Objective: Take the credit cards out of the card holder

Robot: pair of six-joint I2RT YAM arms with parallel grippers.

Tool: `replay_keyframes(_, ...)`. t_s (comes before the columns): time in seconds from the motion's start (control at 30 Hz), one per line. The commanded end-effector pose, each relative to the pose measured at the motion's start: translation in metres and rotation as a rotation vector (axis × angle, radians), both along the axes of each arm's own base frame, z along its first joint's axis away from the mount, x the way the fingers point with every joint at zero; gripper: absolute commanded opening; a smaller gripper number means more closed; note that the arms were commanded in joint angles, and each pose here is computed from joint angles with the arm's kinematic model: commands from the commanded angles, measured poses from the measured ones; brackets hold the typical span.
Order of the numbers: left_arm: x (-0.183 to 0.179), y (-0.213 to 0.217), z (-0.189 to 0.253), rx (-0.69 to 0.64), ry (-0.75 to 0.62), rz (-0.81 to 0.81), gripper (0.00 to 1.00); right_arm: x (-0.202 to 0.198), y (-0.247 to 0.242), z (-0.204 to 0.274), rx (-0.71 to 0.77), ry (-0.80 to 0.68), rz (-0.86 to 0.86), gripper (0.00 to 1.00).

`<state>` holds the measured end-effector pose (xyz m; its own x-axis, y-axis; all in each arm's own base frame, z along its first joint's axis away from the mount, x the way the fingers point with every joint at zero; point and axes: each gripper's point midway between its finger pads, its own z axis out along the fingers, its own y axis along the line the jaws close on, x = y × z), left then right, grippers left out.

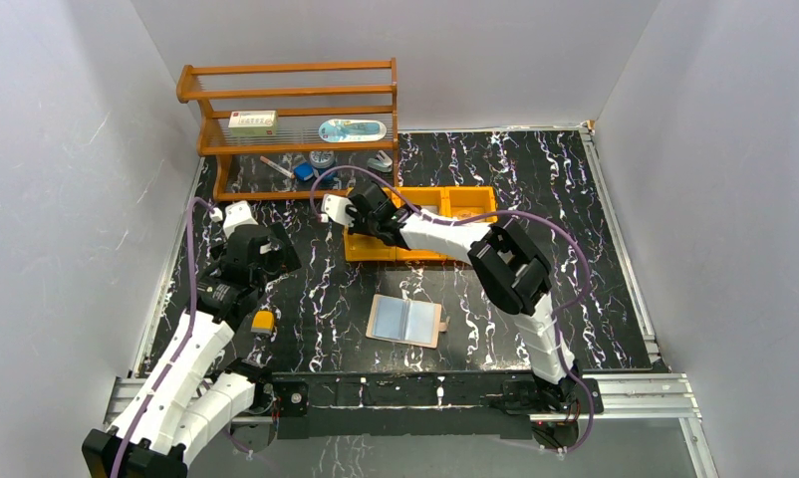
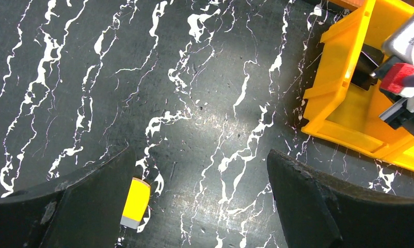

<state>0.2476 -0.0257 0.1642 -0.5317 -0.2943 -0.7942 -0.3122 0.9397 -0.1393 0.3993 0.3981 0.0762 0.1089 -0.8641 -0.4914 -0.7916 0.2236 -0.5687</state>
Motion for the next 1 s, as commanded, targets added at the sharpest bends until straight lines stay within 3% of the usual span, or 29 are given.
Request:
replay_keyframes(0.0,-0.003,0.007,-0.007,0.026,0.027,0.025,0.98,0.020,0.008,0.021,-0.007,-0.115,-0.008,0.01)
replay_keyframes(0.63,-0.003,0.003,-0.009,0.042,0.057,-0.017,0.98,0.024,0.005,-0.002,-0.056,-0.168,0.015,0.22)
replay_keyframes(0.73,-0.003,0.003,-0.009,0.039,0.056,-0.018,0.98,0.025,0.003,-0.003,-0.055,-0.169,0.001,0.33)
replay_keyframes(0.83,-0.003,0.003,-0.010,0.041,0.059,-0.017,0.98,0.022,0.003,0.005,-0.025,-0.165,-0.002,0.33)
replay_keyframes(0.97,-0.003,0.002,-0.010,0.039,0.060,-0.019,0.98,0.018,0.003,0.020,0.024,-0.175,-0.014,0.44)
